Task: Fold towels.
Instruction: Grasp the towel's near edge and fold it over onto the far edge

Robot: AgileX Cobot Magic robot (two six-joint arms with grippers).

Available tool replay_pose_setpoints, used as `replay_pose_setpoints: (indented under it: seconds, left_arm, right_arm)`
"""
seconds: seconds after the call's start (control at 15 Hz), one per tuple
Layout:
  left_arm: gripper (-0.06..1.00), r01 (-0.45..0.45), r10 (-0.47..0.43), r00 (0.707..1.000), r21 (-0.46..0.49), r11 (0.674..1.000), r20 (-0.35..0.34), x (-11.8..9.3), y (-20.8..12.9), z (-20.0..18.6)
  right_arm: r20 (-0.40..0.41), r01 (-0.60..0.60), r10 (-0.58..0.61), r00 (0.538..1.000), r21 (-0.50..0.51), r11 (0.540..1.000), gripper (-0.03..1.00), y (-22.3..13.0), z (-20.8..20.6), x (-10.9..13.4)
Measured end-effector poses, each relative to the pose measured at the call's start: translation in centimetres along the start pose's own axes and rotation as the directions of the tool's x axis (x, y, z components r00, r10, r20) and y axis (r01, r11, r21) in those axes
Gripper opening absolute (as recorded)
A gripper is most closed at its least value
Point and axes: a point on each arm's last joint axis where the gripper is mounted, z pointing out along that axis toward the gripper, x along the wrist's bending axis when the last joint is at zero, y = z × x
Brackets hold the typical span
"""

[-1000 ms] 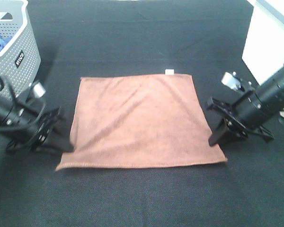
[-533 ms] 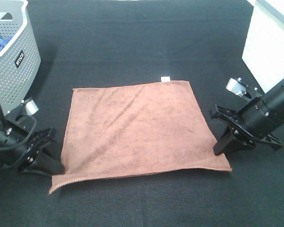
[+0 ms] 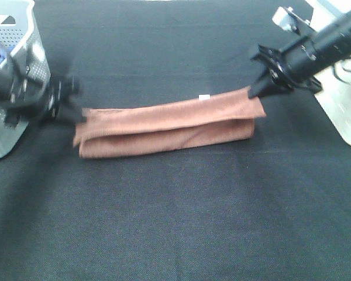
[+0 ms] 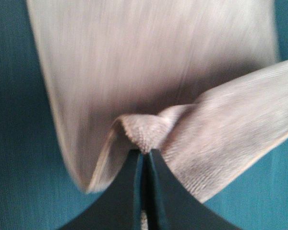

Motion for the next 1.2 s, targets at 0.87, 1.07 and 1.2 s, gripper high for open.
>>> replay_pose_setpoints:
  seconds: [0.87, 1.07, 1.2]
  left_arm:
    - [0.28, -0.07, 0.065, 0.995, -0.073, 0.995, -0.075, 2.1, 5.7, 6.7]
    - [0.67, -0.028, 0.023, 0.997, -0.069, 0.997, -0.077, 2.0, 5.7, 6.7]
    - [0.69, -0.021, 0.016, 0.996, -0.058, 0.998, -0.088, 2.1, 5.6, 6.7]
  right_arm:
    - [0.013, -0.022, 0.022, 1.0, 0.005, 1.0, 0.22, 5.2, 8.6, -4.2]
    - [0.025, 0.004, -0.004, 1.0, 0.01, 1.0, 0.74, 5.4, 8.0, -3.9]
    - [0.046, 0.014, -0.015, 0.999, 0.027, 1.0, 0.78, 5.4, 7.4, -3.8]
